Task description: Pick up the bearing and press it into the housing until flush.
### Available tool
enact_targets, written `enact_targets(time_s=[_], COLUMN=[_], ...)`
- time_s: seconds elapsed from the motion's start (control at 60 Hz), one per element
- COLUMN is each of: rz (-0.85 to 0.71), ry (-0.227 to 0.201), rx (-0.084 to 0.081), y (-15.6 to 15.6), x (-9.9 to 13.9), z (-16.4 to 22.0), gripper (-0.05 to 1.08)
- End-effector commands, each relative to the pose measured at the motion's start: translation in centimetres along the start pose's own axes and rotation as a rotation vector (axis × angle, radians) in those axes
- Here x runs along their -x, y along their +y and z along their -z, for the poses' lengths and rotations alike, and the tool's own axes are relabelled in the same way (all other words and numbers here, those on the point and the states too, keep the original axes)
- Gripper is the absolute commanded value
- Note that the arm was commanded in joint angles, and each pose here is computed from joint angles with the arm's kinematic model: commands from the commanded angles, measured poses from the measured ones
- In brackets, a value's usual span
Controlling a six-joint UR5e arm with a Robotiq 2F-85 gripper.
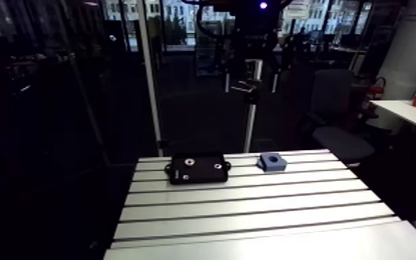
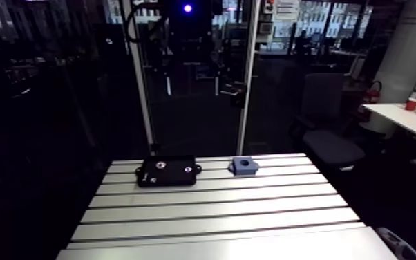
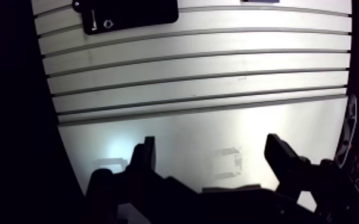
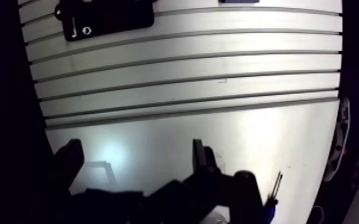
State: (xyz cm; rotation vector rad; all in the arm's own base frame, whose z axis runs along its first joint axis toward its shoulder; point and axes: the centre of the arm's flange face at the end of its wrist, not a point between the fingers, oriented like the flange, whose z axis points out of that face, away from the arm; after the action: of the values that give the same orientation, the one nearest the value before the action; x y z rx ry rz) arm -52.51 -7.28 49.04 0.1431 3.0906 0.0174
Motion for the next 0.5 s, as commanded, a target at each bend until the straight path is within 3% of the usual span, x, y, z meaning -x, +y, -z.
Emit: enact_targets(time_s=[0.017, 0.5], rz=[0.141, 0.147], ry=[-0.011, -0.002], rx=[-0.001, 0.001], y=[-6.7, -7.0], x=[1.72, 1.75], z=[2.13, 2.23], gripper=[0.0, 0.0])
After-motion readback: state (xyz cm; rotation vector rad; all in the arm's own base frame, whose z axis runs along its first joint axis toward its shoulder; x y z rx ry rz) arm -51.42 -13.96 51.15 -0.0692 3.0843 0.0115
